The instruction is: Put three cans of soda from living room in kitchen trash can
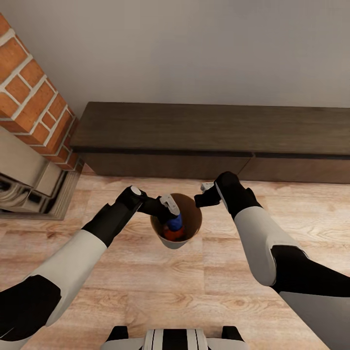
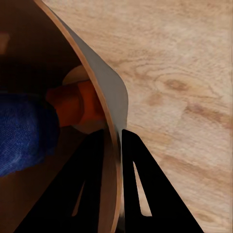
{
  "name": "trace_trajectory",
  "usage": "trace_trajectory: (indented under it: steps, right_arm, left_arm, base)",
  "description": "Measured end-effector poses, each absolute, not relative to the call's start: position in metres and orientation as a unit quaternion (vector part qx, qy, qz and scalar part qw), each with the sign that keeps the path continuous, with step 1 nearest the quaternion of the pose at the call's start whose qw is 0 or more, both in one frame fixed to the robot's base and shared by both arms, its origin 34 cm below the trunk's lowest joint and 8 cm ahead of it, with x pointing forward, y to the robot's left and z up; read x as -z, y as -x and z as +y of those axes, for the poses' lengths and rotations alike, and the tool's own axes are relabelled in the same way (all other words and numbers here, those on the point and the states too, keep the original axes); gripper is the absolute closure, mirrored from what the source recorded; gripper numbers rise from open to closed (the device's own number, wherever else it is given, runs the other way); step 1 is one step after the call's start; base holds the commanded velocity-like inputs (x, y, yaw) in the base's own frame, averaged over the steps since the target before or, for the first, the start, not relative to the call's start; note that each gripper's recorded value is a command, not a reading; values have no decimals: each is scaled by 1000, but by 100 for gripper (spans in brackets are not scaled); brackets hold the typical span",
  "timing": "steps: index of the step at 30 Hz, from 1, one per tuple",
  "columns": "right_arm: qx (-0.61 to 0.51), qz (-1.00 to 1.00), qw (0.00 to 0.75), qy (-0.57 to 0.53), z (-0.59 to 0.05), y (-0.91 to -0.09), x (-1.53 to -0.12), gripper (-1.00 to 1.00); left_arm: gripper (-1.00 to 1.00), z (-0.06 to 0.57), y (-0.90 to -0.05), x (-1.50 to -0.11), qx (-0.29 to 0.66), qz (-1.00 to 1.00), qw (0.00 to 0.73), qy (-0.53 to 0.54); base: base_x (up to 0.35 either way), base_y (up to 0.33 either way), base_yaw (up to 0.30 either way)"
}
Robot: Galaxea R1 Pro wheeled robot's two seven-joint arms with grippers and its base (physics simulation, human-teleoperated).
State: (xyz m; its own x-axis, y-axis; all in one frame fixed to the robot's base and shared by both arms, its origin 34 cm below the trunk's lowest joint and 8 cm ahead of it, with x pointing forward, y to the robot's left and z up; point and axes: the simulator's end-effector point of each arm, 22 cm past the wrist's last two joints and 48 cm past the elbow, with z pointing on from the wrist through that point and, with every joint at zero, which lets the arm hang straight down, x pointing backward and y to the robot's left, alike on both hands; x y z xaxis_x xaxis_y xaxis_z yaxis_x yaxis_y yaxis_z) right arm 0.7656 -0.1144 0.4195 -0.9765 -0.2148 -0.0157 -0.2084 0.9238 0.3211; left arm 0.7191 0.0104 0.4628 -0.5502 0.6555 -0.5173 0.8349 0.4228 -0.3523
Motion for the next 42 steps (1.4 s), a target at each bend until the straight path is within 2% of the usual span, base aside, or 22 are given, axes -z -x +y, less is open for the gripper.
trace_trajectory:
  steps: [10,42]
  right_arm:
    - [162,-981,9,-110,-113,-766,-420,100]
    - [164,-980,8,-114,-106,-766,-421,100]
  left_arm:
    - [100,8,-695,-442,302,836,123,-440]
    - [100,3,-681,-435,312,831,121,-445]
  base:
    - [0,0,0]
    - [0,0,0]
